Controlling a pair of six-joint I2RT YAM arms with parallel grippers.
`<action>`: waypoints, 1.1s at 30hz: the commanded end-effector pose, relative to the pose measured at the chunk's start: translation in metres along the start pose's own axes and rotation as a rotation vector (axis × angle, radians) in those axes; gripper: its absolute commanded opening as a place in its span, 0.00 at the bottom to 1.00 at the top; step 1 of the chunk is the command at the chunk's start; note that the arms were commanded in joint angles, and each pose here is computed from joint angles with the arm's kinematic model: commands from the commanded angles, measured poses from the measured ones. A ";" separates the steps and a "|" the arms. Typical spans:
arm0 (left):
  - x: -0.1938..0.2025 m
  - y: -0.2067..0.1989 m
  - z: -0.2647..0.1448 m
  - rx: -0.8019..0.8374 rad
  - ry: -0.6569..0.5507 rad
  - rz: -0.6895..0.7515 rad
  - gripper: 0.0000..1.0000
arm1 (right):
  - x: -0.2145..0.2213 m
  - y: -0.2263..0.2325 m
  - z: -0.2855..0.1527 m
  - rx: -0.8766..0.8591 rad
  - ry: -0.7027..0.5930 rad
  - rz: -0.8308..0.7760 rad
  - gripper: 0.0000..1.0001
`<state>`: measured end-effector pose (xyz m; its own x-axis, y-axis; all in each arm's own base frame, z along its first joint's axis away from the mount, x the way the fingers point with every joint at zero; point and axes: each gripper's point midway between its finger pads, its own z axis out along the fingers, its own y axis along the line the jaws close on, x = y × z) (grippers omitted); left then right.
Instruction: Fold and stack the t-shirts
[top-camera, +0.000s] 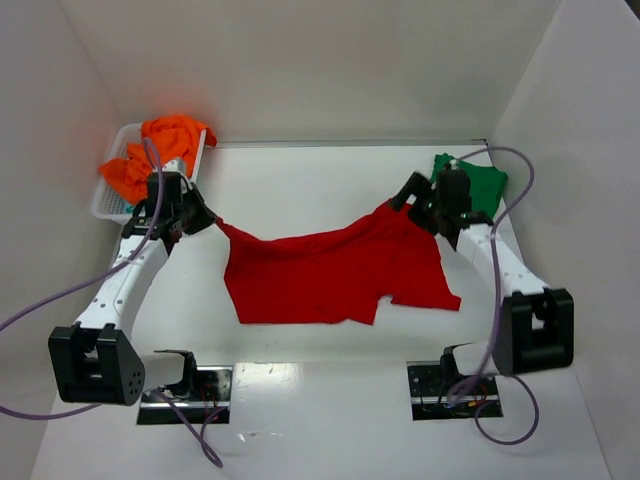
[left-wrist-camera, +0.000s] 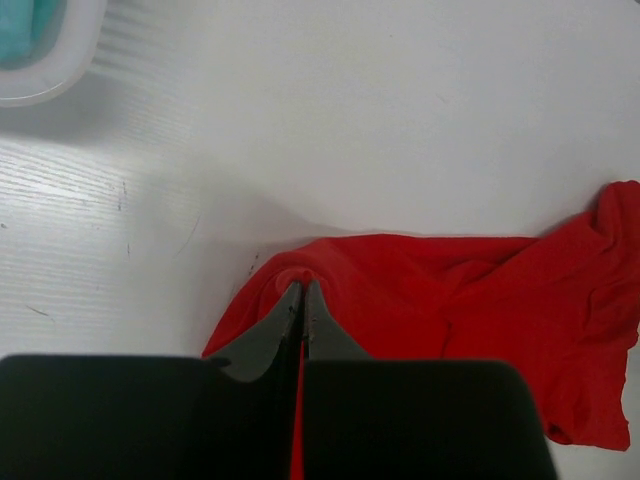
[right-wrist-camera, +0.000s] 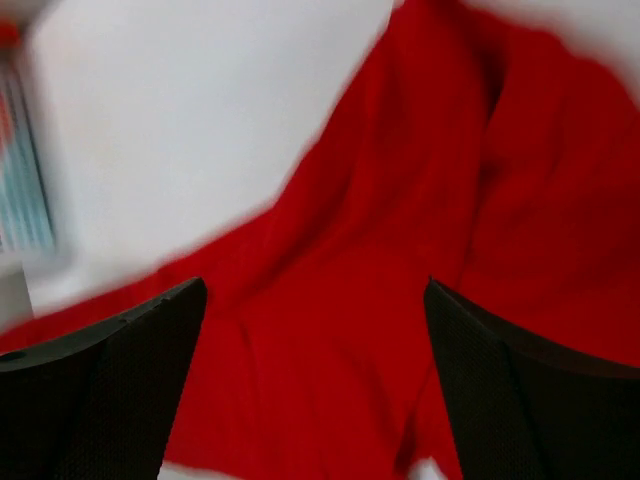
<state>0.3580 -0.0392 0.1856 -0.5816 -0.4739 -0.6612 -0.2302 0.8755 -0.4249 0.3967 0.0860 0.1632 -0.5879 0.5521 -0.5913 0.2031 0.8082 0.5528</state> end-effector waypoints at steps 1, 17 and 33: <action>-0.012 -0.011 0.002 0.053 -0.041 0.025 0.00 | 0.093 0.012 -0.033 -0.049 0.184 0.021 0.93; -0.020 -0.011 -0.011 0.048 -0.091 0.018 0.00 | 0.185 -0.029 -0.044 0.109 0.355 -0.003 0.73; -0.013 -0.006 -0.007 0.027 -0.072 0.016 0.00 | 0.204 -0.030 -0.042 0.055 0.401 0.002 0.69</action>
<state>0.3577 -0.0393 0.1926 -0.5611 -0.4735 -0.6789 -0.2164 0.8756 -0.4319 0.2321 0.1569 0.0444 -0.8512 0.4369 -0.2906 0.2695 0.8392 0.4722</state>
